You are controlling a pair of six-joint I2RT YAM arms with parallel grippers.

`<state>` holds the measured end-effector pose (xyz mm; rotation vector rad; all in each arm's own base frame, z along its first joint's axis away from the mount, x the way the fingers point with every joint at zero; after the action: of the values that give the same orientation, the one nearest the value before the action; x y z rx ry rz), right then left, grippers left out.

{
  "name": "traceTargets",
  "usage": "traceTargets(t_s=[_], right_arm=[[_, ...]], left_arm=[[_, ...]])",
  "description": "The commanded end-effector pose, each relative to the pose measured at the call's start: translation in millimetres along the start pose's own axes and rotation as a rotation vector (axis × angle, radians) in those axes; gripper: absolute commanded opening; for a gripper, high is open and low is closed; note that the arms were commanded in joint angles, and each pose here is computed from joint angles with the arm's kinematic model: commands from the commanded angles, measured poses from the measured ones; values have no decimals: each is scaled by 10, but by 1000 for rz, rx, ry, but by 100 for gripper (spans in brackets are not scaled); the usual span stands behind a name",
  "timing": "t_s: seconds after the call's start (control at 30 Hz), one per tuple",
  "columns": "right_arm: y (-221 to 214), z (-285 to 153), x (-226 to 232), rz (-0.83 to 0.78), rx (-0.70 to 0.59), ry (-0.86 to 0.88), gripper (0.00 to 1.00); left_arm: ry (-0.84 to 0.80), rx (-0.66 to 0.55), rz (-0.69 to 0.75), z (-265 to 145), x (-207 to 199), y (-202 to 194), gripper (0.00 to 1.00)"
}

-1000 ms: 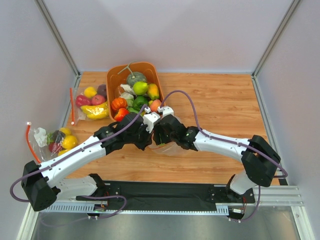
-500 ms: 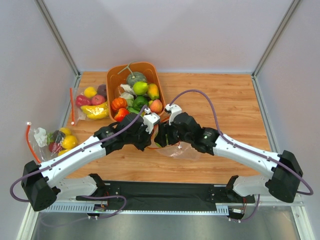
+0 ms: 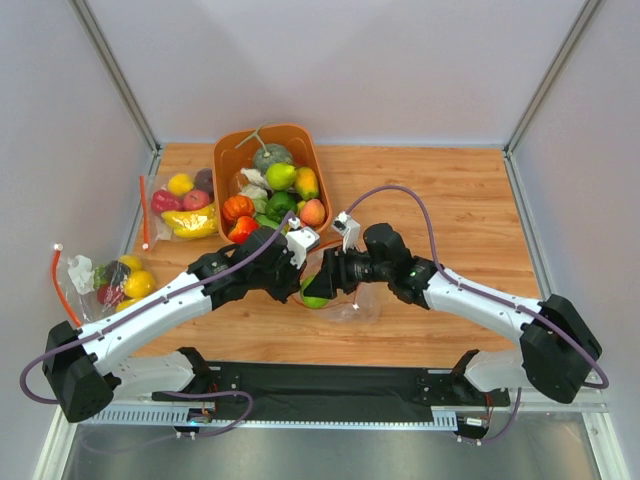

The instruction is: Open the zip-top bag and remove the fake food

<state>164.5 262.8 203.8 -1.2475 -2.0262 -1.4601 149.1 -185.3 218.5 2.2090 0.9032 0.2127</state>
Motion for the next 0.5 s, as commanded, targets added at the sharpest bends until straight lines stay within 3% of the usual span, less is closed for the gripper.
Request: traceTargets(t_s=[0.0, 0.47], right_arm=[[142, -48, 269, -28, -32, 244, 33], [337, -373, 674, -101, -55, 373, 33]], left_arm=[[-10, -31, 22, -25, -15, 66, 0], [-7, -30, 24, -21, -11, 65, 0]])
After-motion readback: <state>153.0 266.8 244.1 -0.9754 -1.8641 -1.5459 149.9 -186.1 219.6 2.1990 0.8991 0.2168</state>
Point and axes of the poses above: each gripper's point midway between its finger pads, its own z axis out along the fingers, its own x axis along the line the jaws close on, y = z × x, the point moved 9 cm from there along -z, back along the fingers, and after that the axes turned 2 degrees about z, right-handed, at the moved point
